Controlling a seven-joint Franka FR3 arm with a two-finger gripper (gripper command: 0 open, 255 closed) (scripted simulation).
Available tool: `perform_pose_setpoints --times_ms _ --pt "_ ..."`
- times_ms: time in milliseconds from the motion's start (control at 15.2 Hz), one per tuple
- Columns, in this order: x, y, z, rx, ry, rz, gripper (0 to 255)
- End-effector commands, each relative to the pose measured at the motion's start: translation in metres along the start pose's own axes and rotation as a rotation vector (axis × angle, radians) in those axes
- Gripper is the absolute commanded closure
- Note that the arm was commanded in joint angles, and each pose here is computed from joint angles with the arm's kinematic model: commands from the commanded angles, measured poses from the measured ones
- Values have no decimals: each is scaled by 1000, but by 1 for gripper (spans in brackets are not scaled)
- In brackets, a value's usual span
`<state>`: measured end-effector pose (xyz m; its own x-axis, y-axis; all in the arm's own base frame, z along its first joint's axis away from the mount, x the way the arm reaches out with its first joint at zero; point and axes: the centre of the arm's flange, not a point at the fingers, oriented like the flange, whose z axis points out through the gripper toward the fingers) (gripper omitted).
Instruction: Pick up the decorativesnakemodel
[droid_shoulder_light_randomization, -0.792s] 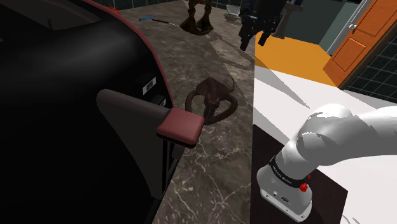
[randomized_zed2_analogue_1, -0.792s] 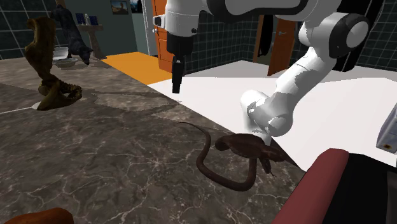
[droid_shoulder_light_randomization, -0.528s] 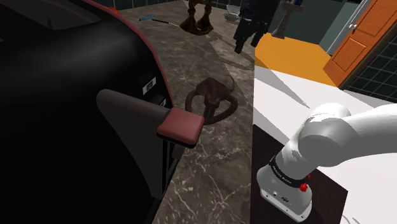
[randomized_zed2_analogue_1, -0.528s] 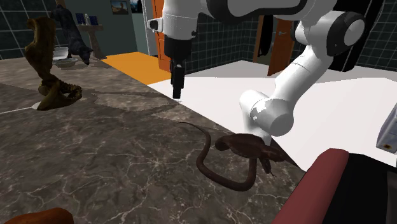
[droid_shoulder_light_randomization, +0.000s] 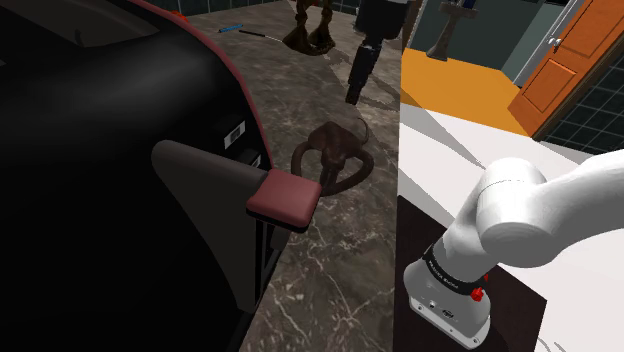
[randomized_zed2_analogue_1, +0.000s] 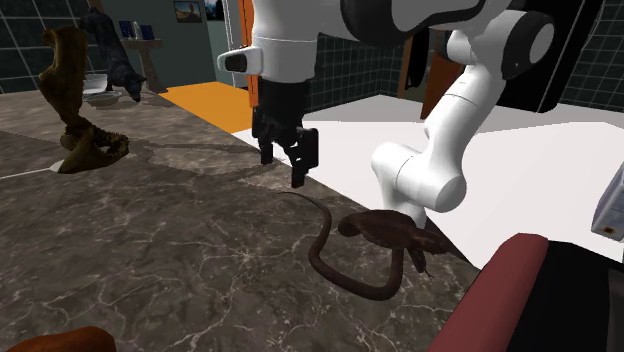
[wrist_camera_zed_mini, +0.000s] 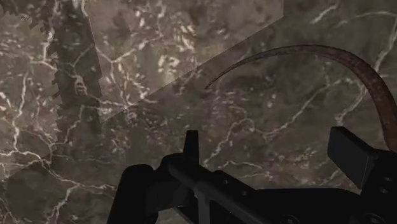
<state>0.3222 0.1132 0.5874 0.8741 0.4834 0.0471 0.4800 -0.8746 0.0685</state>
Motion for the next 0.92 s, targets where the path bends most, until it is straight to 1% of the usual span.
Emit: perform_pose_setpoints --times_ms 0,396,462,858 --pt "5 -25 2 23 -6 -133 0" --pt "1 -94 8 87 -24 -516 0" --pt "1 -97 8 89 -24 -528 0" --pt "-1 -99 39 89 -24 -528 0"
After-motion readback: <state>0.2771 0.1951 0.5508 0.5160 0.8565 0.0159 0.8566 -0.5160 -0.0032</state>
